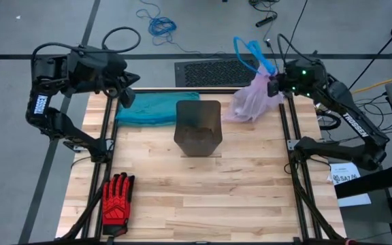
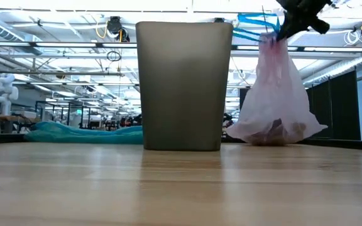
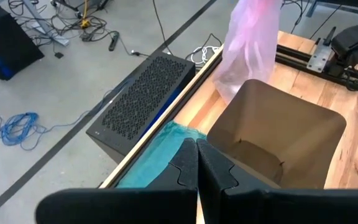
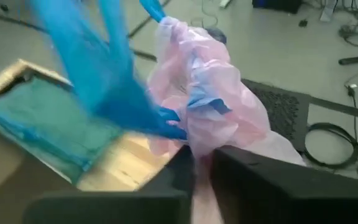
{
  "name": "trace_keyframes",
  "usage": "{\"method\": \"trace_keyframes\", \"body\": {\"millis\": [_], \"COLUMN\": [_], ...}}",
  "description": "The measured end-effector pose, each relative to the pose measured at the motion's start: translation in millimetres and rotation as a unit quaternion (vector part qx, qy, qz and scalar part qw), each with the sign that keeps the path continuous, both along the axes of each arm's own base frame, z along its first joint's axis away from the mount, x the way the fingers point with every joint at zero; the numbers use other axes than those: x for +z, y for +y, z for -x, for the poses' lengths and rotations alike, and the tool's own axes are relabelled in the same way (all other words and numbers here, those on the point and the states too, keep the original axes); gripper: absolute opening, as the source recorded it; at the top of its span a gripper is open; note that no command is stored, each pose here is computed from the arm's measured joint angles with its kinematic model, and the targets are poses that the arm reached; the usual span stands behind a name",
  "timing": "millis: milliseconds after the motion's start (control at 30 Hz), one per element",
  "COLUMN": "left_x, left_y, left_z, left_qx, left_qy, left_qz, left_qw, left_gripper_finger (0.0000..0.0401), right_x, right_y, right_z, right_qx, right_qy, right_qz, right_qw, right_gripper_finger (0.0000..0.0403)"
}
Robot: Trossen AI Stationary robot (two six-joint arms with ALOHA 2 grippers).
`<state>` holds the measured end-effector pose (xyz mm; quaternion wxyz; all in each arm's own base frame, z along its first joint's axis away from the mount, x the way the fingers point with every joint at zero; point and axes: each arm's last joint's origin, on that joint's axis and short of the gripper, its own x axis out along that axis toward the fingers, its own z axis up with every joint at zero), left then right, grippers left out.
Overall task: Place trash/remove bag and relplace
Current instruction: Remove the pink trash bag from the trash bin
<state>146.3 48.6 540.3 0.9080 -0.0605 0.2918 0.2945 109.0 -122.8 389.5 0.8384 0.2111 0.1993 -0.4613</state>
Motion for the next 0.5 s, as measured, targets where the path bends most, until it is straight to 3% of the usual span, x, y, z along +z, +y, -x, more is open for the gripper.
{"method": "trace_keyframes", "body": {"millis": [200,500], "left_x": [0.0,0.0], "left_y": [0.0,0.1], "left_z": [0.0,0.0], "left_qx": [0.000,0.015], "left_qy": [0.000,-0.013], "left_qz": [0.000,0.017], "left_qw": [1.000,1.000], "left_gripper_finger": [0.0000,0.0000], "right_x": [-36.3,-139.2], "right_y": [-18.2,-46.2], "right_z": [-14.5,-38.3], "right_qx": [-0.024,-0.061], "right_qy": [0.062,0.087], "right_qz": [-0.043,-0.078], "right_qw": [0.997,0.991], "right_gripper_finger": [0.0005,0.0000]}}
